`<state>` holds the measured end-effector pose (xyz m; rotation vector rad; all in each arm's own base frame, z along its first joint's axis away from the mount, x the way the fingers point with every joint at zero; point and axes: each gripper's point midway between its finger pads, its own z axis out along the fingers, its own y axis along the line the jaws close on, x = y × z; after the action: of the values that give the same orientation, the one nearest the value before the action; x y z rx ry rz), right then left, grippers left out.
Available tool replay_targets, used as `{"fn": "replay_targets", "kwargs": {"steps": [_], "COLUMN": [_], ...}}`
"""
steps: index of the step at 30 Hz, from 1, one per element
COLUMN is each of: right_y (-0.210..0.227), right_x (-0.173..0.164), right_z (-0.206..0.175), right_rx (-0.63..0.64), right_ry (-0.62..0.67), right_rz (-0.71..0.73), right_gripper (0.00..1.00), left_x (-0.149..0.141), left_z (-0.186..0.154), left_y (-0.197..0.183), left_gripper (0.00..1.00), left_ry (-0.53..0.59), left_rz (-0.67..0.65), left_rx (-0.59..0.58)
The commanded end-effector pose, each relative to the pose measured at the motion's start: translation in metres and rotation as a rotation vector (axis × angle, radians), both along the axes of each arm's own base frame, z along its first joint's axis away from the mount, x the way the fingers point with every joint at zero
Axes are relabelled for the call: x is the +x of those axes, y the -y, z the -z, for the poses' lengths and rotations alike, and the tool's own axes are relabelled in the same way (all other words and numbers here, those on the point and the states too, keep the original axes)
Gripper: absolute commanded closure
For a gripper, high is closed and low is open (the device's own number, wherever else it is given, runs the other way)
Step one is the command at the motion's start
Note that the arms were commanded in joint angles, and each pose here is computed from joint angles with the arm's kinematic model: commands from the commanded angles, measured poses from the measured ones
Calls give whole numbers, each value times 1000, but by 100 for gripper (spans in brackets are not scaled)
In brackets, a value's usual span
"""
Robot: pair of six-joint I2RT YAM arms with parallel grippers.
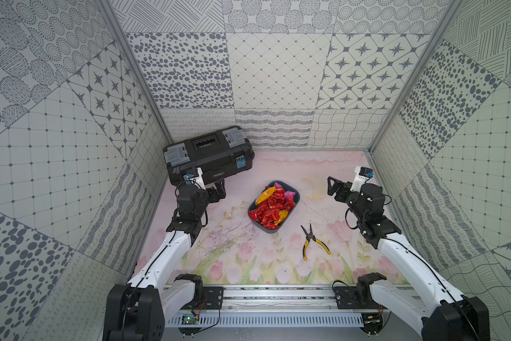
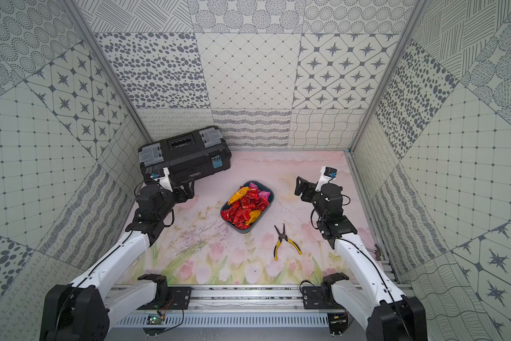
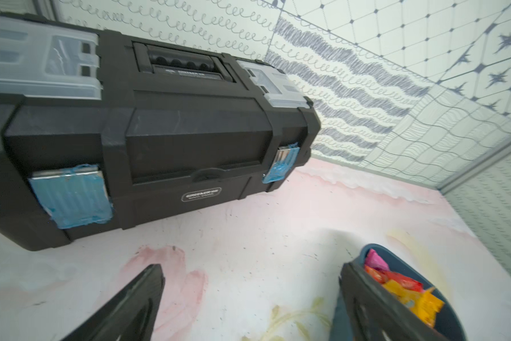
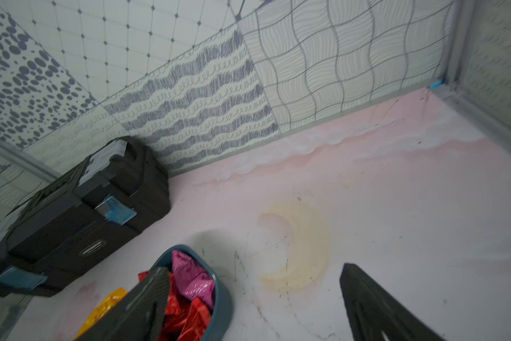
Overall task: Take the tea bags out of the storage box
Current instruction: Pick up the tea bag from the storage box.
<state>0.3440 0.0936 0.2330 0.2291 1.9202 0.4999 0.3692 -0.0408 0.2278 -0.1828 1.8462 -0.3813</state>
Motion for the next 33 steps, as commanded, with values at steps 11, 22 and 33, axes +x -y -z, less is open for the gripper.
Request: {"fn": "replay_targets", "kwargs": {"steps": [11,22,33], "right_y": [-88,-96,-95], "right_x": [-30,-37,-42], "right_z": [71,97,104], "right_rx": [233,276,278], "right_ry": [-458,-580,-588], "right_rz": [-154,-149,-151], "right_gripper": [16,16,16], "left_x": [-77,-67,-24], "left_z": [-1,40,62], "left_y": [151,204,214], "left_gripper": [5,9,13], "left_ry": [-220,-488,-554], "left_rz": [545,746,713], "left_rx": [72,396,614]}}
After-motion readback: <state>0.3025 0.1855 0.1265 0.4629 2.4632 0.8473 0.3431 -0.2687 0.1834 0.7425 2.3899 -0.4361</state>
